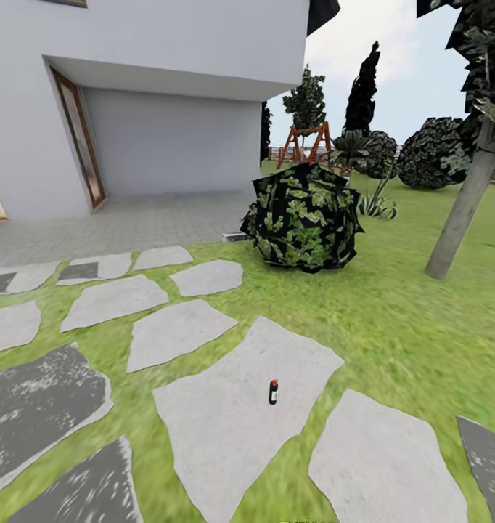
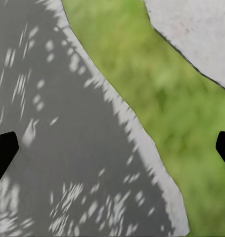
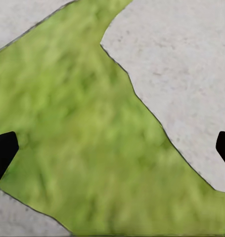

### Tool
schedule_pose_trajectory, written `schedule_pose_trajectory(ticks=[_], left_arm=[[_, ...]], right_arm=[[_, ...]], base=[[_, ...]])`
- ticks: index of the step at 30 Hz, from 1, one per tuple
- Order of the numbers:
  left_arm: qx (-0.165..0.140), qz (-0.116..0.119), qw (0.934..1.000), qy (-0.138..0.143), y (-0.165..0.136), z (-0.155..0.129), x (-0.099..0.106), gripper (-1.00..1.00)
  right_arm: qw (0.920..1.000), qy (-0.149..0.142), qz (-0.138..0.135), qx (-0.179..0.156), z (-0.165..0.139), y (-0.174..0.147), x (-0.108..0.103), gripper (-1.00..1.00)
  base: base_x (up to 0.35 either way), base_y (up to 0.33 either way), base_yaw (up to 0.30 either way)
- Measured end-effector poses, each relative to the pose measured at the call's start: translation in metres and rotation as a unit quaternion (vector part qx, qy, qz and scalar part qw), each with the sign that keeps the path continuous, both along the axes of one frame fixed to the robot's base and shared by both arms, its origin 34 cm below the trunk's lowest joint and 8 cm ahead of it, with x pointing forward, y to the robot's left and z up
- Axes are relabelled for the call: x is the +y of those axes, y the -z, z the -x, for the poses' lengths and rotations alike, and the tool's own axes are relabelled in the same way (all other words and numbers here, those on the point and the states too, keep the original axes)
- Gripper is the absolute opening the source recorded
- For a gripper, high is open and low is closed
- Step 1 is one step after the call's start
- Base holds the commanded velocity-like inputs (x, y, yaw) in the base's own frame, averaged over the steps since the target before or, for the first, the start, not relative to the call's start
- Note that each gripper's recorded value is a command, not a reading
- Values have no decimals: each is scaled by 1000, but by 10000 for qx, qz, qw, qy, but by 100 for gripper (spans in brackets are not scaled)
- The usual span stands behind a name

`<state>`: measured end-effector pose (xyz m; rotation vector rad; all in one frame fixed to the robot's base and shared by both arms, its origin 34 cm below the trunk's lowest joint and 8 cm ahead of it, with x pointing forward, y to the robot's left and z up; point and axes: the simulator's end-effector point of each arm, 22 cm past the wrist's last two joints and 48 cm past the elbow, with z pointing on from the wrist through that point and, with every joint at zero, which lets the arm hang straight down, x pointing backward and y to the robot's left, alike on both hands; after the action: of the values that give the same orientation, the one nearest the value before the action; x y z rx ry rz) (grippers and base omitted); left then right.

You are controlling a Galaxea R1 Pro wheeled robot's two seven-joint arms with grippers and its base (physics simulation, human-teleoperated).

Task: In the garden, pick up the pesticide atomizer on the floor and spray pesticide onto both trees until each tree trunk is fully covered.

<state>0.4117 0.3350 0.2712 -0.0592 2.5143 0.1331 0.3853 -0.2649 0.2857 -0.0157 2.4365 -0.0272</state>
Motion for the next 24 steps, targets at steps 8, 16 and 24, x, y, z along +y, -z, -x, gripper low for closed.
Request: schedule_pose_trajectory(ticks=[8, 16, 24], left_arm=[[0, 1, 10000, 0, 0, 0, 0, 100], [0, 0, 10000, 0, 0, 0, 0, 100], [0, 1, 10000, 1, 0, 0, 0, 100]], right_arm=[[10000, 0, 0, 0, 0, 0, 0, 100], [10000, 0, 0, 0, 0, 0, 0, 100], [10000, -5, -18, -8, -1, -1, 1, 100]], base=[[0, 316, -265], [0, 316, -189], [0, 316, -17]])
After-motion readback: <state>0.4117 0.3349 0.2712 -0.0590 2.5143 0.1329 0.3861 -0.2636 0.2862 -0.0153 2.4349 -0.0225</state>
